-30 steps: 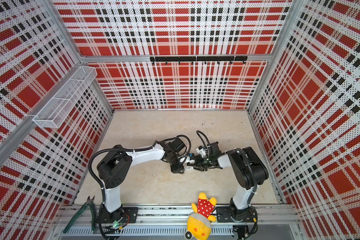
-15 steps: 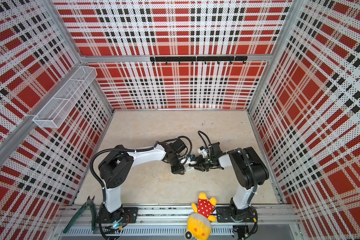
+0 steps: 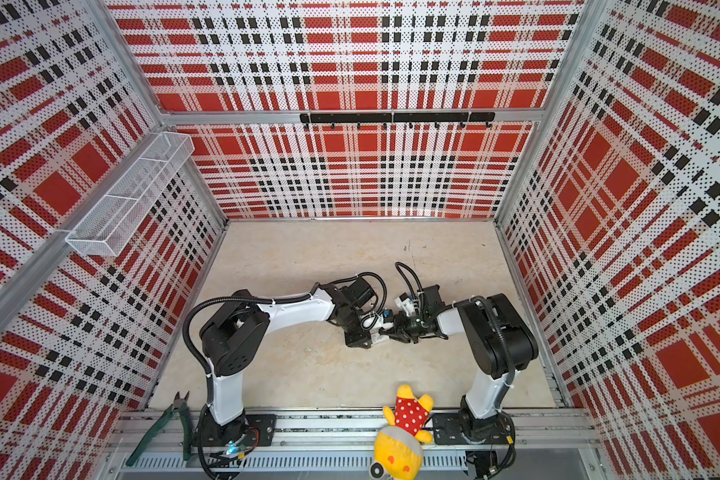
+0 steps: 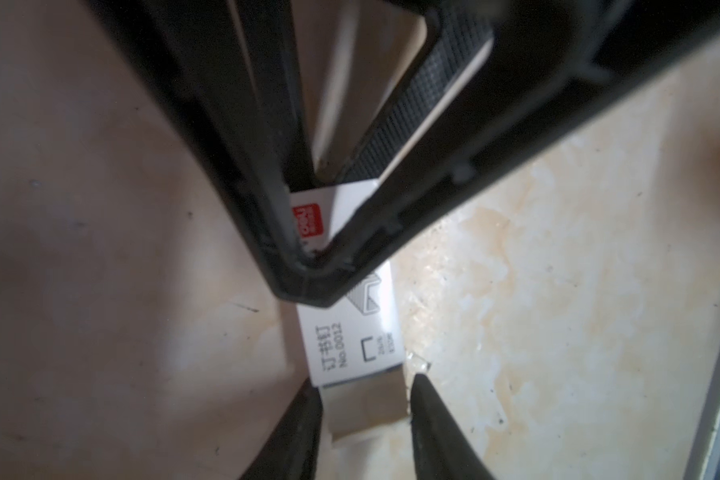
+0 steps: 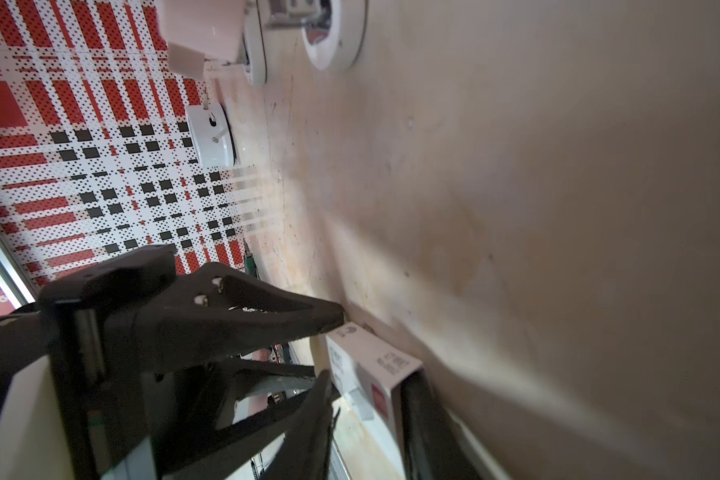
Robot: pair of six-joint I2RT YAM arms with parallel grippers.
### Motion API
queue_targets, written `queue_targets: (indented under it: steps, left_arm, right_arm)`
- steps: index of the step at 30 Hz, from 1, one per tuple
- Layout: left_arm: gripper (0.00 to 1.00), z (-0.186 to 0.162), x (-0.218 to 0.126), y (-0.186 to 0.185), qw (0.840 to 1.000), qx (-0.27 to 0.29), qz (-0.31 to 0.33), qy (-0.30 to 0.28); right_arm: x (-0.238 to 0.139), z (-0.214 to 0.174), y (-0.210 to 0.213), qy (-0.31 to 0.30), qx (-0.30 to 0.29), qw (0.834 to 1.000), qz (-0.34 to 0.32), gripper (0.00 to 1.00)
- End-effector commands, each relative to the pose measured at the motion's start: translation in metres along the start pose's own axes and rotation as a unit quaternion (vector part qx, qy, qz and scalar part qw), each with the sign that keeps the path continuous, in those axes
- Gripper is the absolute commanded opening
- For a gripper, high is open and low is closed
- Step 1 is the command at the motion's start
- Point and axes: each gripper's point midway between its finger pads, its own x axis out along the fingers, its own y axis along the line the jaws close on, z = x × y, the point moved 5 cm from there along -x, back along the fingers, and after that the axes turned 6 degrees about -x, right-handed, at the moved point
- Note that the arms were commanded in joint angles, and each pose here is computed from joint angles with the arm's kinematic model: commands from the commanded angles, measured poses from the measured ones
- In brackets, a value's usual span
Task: Load the staples into the stapler
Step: 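Keep pulling the inner tray out of the white staple box with both grippers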
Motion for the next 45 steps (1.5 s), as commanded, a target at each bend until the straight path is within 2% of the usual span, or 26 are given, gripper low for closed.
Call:
queue_targets:
  steps: [1, 10, 23, 30, 45]
  left_arm:
    - [0.38, -0.001, 0.009, 0.001, 1.0, 0.006, 0.001, 0.013]
    - [0.35, -0.001, 0.012, 0.0, 1.0, 0.012, 0.002, 0.018]
    - [0.32, -0.002, 0.013, 0.001, 0.999, 0.017, 0.008, 0.028]
    - [0.31, -0.002, 0.012, 0.001, 0.999, 0.019, 0.01, 0.03]
    - [0.3, -0.001, 0.007, 0.005, 0.999, 0.018, 0.009, 0.032]
  right_arm:
    - [-0.004, -0.002, -0.006, -0.009, -0.003, 0.999, -0.03, 0.3]
    - [-0.007, -0.002, -0.006, -0.013, -0.004, 0.999, -0.038, 0.21]
    - [-0.013, -0.004, -0.006, -0.022, -0.018, 0.998, -0.054, 0.16]
    - [-0.015, -0.005, -0.006, -0.024, -0.019, 0.998, -0.054, 0.08]
    - [-0.018, -0.009, -0.016, -0.036, -0.012, 0.998, -0.043, 0.06]
